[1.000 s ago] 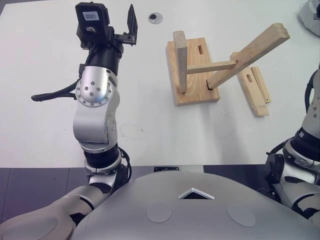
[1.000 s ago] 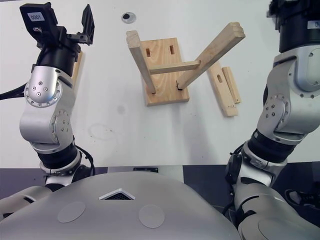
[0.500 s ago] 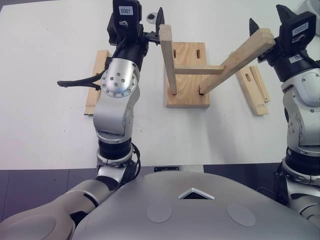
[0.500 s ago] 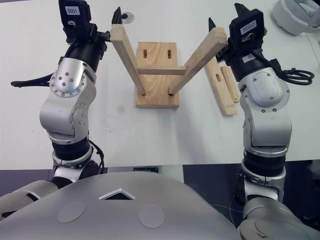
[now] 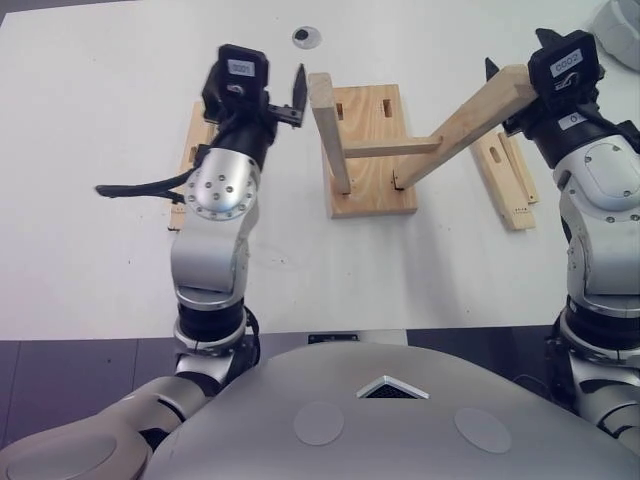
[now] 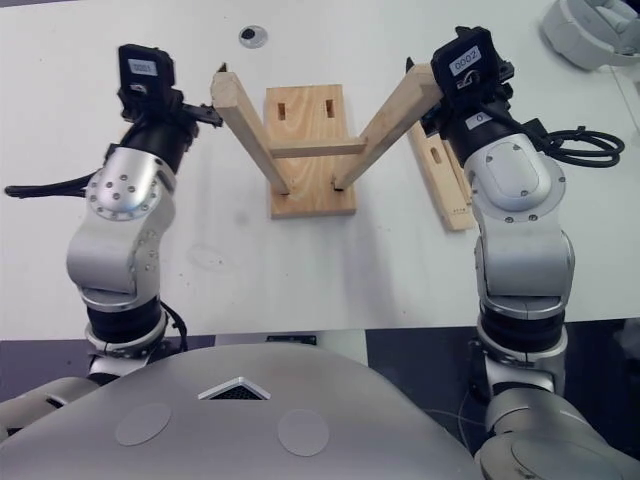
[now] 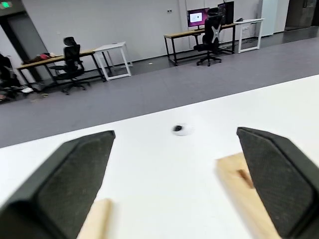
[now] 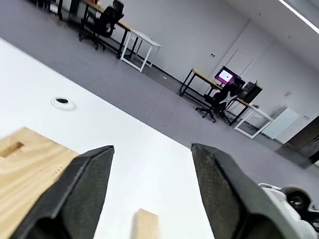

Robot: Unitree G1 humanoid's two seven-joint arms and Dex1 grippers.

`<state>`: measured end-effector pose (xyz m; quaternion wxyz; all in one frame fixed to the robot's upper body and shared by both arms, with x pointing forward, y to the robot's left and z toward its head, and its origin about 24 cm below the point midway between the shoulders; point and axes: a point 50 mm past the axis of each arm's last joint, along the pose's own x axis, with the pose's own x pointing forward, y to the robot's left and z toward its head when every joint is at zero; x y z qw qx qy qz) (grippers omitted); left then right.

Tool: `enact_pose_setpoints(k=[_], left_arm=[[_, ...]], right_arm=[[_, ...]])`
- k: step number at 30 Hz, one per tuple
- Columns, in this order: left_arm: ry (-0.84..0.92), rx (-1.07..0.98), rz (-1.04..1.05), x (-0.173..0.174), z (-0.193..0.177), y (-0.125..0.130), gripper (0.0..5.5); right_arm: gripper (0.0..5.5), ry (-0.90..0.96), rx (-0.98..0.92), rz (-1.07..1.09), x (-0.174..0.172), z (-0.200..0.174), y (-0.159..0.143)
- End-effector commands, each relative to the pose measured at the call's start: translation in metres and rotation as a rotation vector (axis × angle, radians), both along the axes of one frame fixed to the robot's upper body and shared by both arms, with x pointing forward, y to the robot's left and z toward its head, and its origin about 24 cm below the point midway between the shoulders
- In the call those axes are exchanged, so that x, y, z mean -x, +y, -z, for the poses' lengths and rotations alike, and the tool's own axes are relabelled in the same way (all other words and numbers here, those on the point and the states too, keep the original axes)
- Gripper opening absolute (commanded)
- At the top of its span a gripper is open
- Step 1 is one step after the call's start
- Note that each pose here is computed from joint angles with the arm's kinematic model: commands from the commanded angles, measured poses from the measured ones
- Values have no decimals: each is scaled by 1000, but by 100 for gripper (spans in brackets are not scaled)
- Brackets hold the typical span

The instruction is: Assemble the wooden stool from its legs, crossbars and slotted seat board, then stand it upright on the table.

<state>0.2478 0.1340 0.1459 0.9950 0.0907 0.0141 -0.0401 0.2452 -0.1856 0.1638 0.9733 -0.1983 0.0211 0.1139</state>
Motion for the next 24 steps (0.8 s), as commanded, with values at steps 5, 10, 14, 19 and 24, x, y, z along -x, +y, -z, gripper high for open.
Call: enact_pose_setpoints(k=[5, 10, 14, 19, 24], left_arm=[[-377, 158, 71, -28, -112, 10, 452], [-358, 277, 302, -5, -127, -23, 452], [-135, 249, 313, 1, -68, -24, 452], [151, 153, 339, -7, 8, -44, 452], [-15, 155, 340, -9, -23, -38, 452]], right_arm=[[289, -327, -343, 10, -25, -74, -18], [289, -409, -489, -180, -11, -96, 5], [289, -242, -571, -184, -8, -64, 19], [289, 291, -388, -90, 2, 30, 35], [289, 87, -388, -77, -13, -2, 31]])
